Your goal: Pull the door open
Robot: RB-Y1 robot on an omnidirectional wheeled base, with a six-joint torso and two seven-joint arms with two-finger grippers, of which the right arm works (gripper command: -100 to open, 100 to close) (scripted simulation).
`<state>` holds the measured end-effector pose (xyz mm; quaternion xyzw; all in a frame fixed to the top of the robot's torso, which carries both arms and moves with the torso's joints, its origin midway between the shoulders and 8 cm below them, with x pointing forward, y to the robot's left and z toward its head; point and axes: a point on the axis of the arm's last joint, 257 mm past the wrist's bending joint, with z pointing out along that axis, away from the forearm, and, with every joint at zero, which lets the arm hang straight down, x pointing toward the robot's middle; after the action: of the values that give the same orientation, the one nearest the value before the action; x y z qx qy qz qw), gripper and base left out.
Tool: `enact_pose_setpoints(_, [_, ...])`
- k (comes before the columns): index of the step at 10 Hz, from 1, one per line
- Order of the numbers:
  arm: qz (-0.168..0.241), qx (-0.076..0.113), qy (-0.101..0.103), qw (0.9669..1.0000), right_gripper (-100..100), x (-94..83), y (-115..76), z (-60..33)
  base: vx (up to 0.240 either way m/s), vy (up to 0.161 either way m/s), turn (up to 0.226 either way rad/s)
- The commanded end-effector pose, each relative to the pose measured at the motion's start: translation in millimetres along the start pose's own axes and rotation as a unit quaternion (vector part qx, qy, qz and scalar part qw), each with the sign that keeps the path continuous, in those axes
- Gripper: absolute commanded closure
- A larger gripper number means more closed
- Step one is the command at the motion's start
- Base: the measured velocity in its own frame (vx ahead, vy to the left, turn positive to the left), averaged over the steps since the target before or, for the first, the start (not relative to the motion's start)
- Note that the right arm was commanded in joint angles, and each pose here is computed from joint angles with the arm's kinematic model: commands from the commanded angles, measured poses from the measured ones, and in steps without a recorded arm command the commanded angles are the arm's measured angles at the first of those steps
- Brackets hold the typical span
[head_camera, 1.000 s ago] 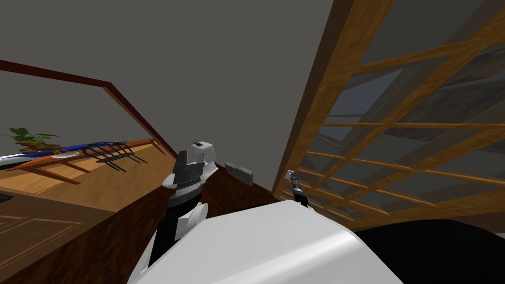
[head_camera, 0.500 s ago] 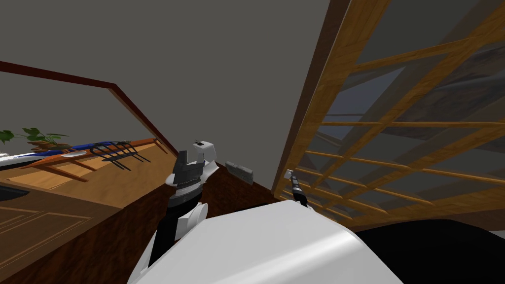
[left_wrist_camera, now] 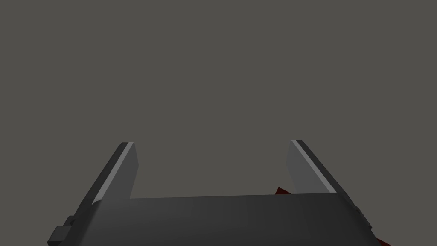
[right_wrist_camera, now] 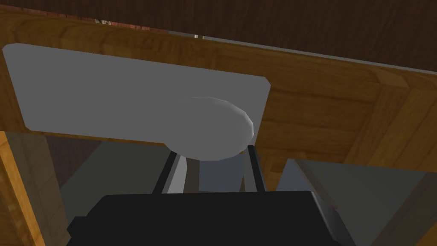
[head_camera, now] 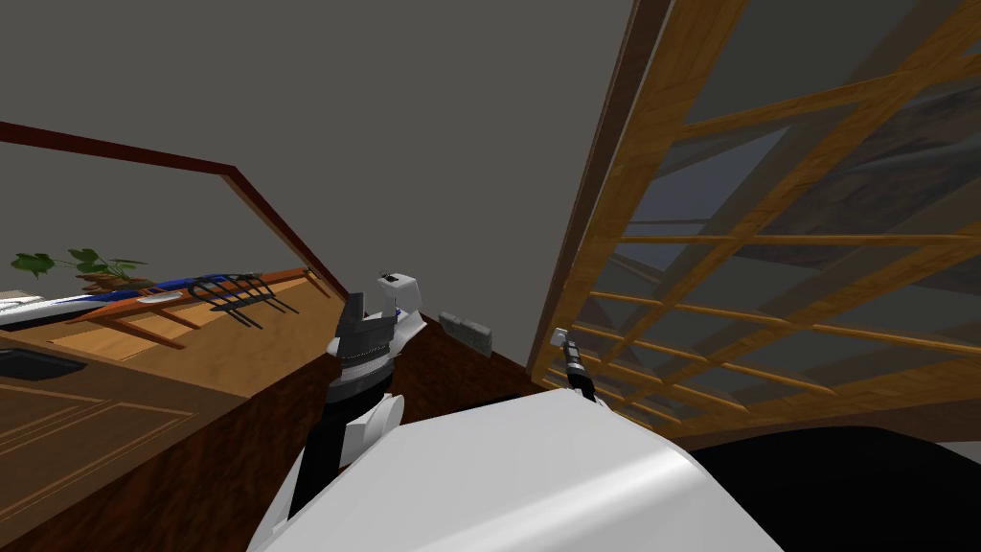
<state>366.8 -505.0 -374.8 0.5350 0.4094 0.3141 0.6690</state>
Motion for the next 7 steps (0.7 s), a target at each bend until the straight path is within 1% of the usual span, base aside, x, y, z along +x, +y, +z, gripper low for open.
enact_pose_setpoints(1, [0.036, -0.014, 0.006, 0.9992, 100, 10.1, 9.5, 7.9, -0.046, -0.008, 0.047])
enact_pose_setpoints(3, [0.039, -0.014, 0.006, 0.9991, 100, 10.1, 9.5, 7.9, -0.028, -0.002, 0.006])
enact_pose_setpoints(4, [0.067, -0.014, 0.007, 0.9976, 100, 12.1, 10.0, 9.4, -0.022, -0.003, 0.01])
enact_pose_setpoints(6, [0.067, -0.014, 0.007, 0.9976, 100, 12.1, 10.0, 9.4, -0.021, -0.005, 0.005])
enact_pose_setpoints(7, [0.094, -0.014, 0.007, 0.9954, 100, 14.1, 10.4, 10.8, -0.029, -0.001, 0.042])
